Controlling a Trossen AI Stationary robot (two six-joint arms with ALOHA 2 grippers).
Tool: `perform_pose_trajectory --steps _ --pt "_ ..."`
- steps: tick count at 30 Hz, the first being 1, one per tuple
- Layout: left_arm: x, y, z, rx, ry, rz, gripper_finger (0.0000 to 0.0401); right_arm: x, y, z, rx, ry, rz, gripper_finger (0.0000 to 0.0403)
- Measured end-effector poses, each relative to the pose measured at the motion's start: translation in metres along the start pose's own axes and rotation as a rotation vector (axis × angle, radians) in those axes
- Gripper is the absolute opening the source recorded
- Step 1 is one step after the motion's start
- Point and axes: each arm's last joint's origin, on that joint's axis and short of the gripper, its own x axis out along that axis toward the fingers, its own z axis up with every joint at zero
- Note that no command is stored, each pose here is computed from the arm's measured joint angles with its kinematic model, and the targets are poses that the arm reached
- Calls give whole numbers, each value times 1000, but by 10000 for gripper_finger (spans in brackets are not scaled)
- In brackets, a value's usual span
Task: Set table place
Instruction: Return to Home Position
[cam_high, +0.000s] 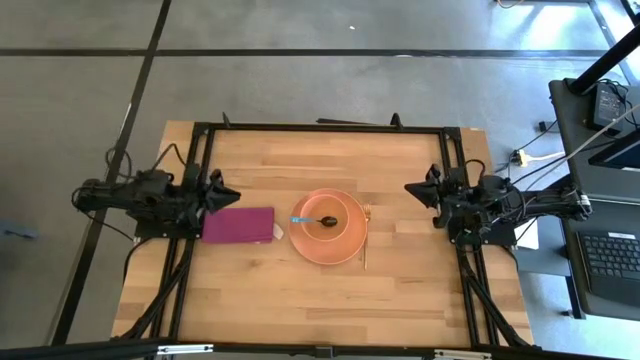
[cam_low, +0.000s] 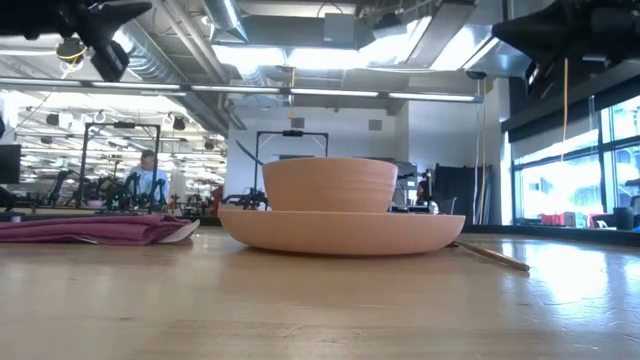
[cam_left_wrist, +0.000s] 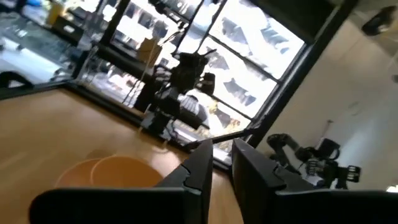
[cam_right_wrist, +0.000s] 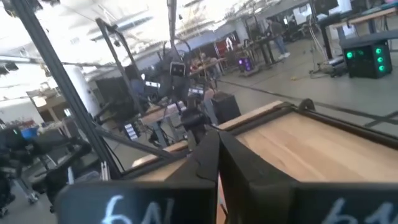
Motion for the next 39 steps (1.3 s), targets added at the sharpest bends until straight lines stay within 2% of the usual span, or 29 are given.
perform_pose_trajectory --steps 6,10,15,22,29,33,39 --pt "1 8 -18 30 -63 -153 63 -1 -9 -24 54 -26 12 10" --pt "1 7 -21 36 -8 -234 68 -3 -12 -30 63 -44 20 10" --pt "1 5 -20 62 -28 -254 72 -6 -12 -32 74 -48 75 10" --pt "1 7 -22 66 -19 -223 67 -12 -10 -27 61 -92 134 10" --pt "5 19 -41 21 9 -199 54 -20 -12 -27 51 -89 139 10" --pt "4 17 -38 52 -44 -262 47 -20 -13 -28 69 -89 122 10" --pt "1 5 -23 84 -46 -324 37 -20 -14 -30 66 -69 107 10"
